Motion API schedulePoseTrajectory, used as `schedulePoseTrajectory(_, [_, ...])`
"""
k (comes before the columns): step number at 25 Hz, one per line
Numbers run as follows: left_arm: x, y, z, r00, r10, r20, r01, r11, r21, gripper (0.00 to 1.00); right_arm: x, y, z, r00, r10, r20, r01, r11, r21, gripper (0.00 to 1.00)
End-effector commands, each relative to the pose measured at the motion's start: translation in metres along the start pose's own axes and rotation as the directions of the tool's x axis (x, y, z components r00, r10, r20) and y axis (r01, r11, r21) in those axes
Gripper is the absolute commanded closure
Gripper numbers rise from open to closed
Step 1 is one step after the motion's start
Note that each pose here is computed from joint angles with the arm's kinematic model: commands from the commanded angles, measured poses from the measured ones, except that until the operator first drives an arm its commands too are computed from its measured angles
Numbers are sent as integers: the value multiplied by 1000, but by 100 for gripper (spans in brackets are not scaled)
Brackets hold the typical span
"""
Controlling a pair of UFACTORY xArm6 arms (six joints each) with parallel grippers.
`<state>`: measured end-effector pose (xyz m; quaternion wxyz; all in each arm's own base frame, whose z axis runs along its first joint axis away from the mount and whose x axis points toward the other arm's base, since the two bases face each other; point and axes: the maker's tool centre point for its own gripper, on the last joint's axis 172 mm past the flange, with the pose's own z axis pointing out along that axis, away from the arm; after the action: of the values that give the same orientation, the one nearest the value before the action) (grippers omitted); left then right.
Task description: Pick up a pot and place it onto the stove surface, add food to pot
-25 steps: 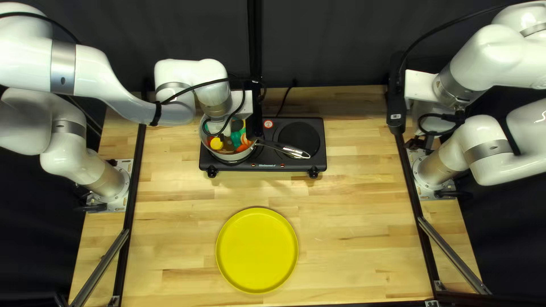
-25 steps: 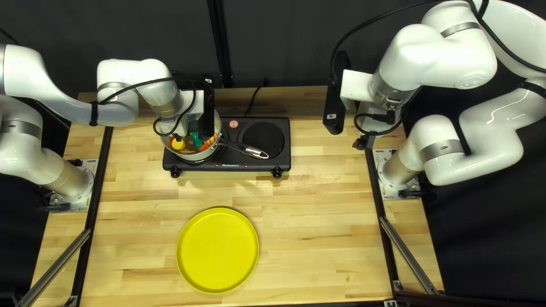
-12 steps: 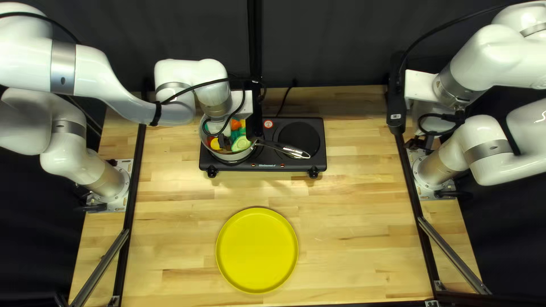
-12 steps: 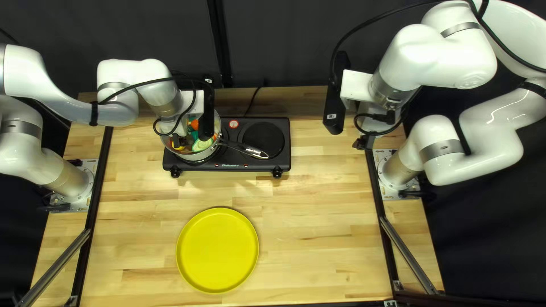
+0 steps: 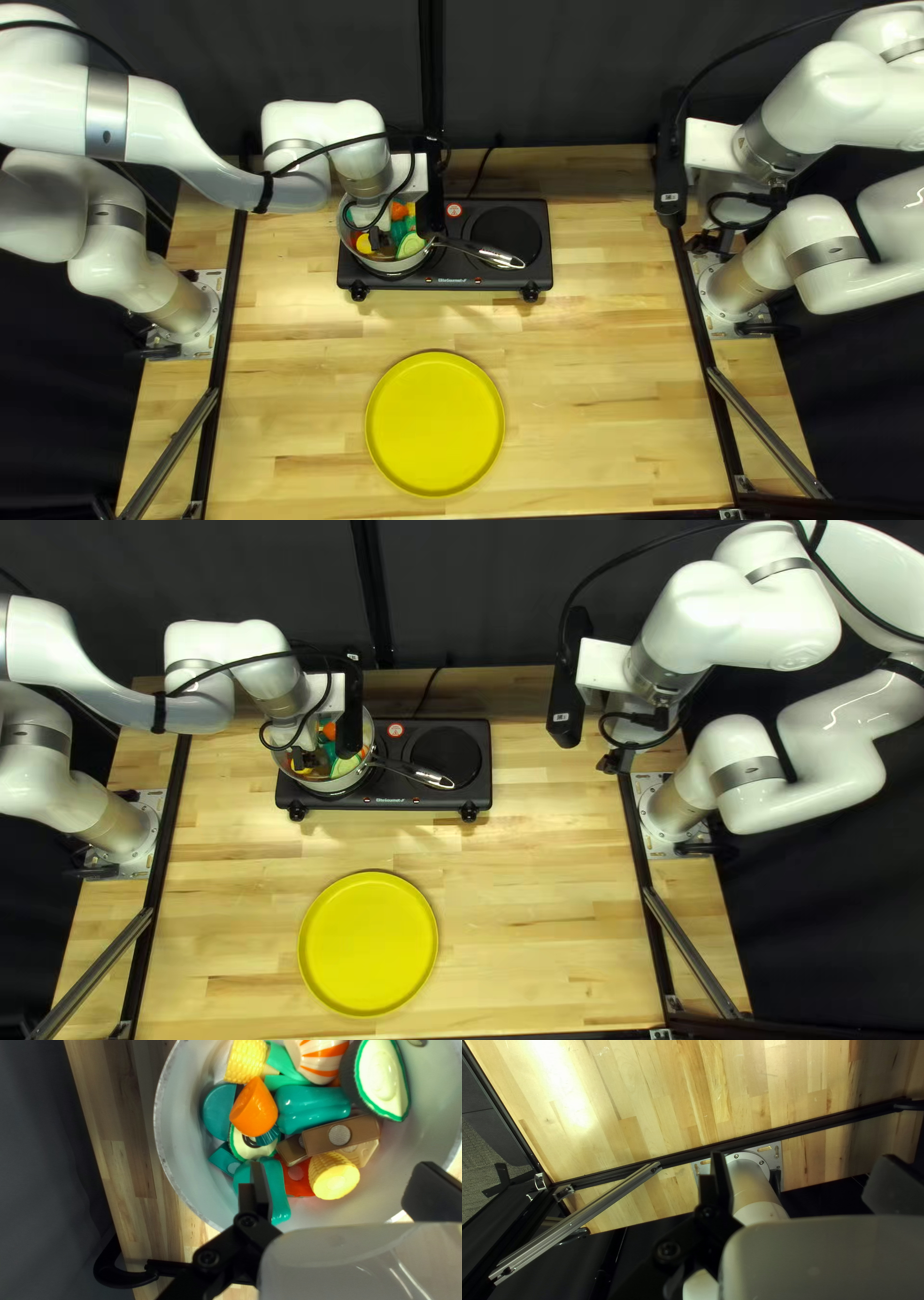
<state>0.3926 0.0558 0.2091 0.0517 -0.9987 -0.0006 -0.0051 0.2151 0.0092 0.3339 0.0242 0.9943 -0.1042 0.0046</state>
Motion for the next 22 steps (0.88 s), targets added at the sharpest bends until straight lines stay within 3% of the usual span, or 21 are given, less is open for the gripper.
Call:
schedulePoseTrajectory(1, [-11,64,-28,999,23,-27,-23,999,-23,0,0,0,0,1000,0,0,0,1000,0,0])
schedulePoseTrajectory(4, [-16,135,-39,998,58,-34,-59,998,-26,0,0,0,0,1000,0,0,0,1000,0,0])
schedulePoseTrajectory(5, [-16,139,-40,998,61,-34,-62,998,-26,0,0,0,0,1000,0,0,0,1000,0,0])
schedulePoseTrajectory(22, [-16,139,-40,998,61,-34,-62,998,-26,0,0,0,0,1000,0,0,0,1000,0,0])
